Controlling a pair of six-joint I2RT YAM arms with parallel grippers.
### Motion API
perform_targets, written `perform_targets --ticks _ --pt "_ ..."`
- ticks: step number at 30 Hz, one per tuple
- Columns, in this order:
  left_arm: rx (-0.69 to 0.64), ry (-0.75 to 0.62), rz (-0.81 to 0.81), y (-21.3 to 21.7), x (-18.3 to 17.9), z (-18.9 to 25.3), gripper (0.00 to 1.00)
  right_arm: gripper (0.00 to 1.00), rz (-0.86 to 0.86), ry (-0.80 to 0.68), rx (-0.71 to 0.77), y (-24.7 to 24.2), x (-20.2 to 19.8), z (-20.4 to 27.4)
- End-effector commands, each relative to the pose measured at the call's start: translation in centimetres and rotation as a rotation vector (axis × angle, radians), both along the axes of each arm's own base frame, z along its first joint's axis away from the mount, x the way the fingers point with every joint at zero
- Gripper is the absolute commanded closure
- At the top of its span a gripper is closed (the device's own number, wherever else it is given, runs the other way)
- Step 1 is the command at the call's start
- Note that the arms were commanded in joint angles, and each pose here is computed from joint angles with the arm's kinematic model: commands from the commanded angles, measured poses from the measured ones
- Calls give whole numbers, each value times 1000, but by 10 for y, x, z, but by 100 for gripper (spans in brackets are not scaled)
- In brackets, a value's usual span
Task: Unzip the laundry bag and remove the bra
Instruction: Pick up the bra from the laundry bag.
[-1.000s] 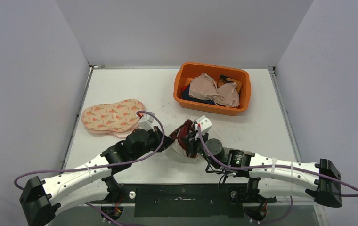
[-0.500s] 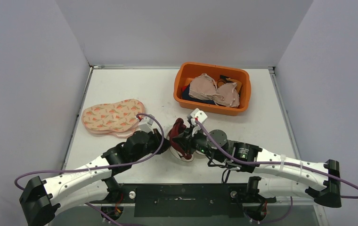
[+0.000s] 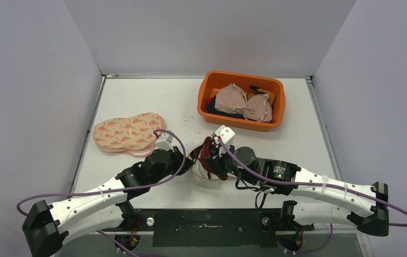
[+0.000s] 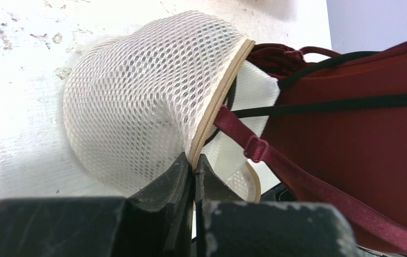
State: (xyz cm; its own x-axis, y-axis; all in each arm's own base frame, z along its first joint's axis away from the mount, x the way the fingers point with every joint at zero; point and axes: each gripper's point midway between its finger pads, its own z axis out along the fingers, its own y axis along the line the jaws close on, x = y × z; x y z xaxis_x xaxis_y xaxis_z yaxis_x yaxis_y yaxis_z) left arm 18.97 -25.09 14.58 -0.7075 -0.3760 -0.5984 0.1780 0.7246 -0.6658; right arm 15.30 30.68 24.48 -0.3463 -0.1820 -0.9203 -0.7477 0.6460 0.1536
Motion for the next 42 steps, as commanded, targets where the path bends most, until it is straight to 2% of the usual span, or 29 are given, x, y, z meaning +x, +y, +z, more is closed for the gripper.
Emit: perform_targets --ticks 1,11,13,15,20,24,27,29,30,34,42 --pt "13 -6 57 10 5 0 100 95 -17 -63 58 -6 6 41" --pt "43 10 78 14 8 -7 100 95 30 -92 123 -11 -3 82" --pt "36 12 70 12 7 -6 97 95 27 -94 119 -11 -3 83" --pt "25 12 58 10 5 -2 87 95 21 -86 99 -9 0 74" --pt "-29 -26 12 4 1 15 48 95 0 -46 104 -1 4 56" --pt "-108 -92 -21 3 -5 28 24 95 -60 -3 142 2 12 47" --pt "-172 -154 -36 4 -8 36 14 95 -101 33 194 3 17 45" --pt "-200 -195 -58 3 -12 39 11 95 -138 64 220 1 21 40" --pt "-216 -219 -69 2 -14 42 6 95 -153 75 237 1 23 39" --pt "-226 -300 -111 -6 -24 44 3 95 -205 116 313 -4 30 41" --pt "-50 -339 -88 -21 -27 26 4 95 -202 169 383 -1 30 47"
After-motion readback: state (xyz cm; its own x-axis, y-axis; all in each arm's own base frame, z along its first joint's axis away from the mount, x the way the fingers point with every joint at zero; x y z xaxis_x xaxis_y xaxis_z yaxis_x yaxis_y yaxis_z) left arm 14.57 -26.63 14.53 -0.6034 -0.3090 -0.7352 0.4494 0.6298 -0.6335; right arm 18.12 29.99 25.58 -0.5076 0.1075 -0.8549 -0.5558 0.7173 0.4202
